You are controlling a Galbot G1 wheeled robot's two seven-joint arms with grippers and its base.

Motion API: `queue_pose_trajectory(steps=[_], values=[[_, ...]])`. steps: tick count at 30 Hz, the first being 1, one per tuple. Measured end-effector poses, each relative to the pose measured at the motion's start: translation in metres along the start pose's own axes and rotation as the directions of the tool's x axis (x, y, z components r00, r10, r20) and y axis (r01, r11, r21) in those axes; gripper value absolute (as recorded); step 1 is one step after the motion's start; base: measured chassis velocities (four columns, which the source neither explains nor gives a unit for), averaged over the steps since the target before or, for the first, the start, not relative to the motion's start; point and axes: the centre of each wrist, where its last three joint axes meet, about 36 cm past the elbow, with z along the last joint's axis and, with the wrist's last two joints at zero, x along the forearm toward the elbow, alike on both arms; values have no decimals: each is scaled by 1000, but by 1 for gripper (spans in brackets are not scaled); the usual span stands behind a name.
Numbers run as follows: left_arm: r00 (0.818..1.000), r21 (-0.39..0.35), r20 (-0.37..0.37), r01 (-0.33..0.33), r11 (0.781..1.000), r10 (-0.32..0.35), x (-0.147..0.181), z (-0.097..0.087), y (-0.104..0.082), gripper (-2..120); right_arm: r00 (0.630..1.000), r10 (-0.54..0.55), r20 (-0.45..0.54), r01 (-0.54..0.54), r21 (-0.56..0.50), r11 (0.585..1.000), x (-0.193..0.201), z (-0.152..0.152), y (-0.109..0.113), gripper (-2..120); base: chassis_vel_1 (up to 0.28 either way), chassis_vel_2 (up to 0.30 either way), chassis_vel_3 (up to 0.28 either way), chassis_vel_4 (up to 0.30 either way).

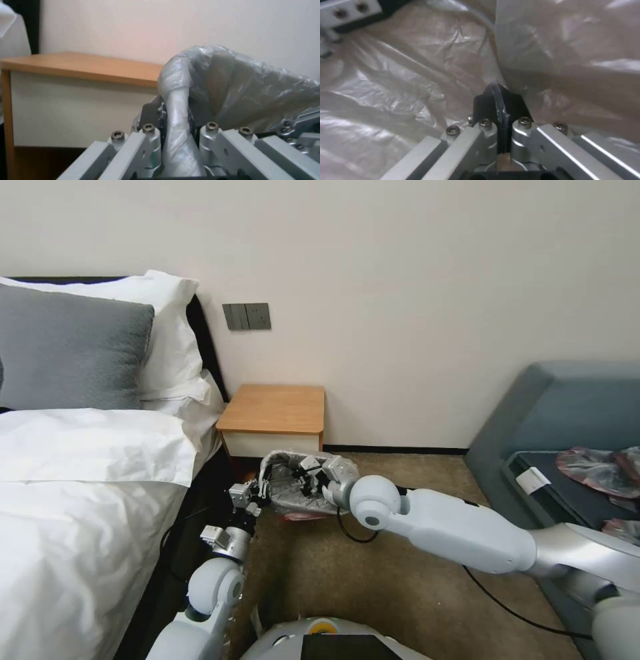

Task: Pick up the garbage bag from the table and place it over the trash can.

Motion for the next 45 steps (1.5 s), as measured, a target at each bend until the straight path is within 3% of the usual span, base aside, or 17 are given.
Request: queue_pose_trajectory(steps=[6,18,28,45], values=[[1000,-23,9,-29,999,30,-1,-2,1,9,999,14,-36,-13,41,999,-3,-2,2,0,0,0,0,0],[997,-37,10,-76,996,76,-5,-10,4,9,993,57,-104,-32,233,972,-11,1,5,0,0,0,0,0],[995,-39,19,-102,994,103,-8,-11,4,9,989,56,-134,-19,265,964,-20,6,8,0,0,0,0,0],[988,-104,37,-148,983,153,-8,-11,4,9,977,92,-190,-44,243,969,-36,14,2,0,0,0,0,0]])
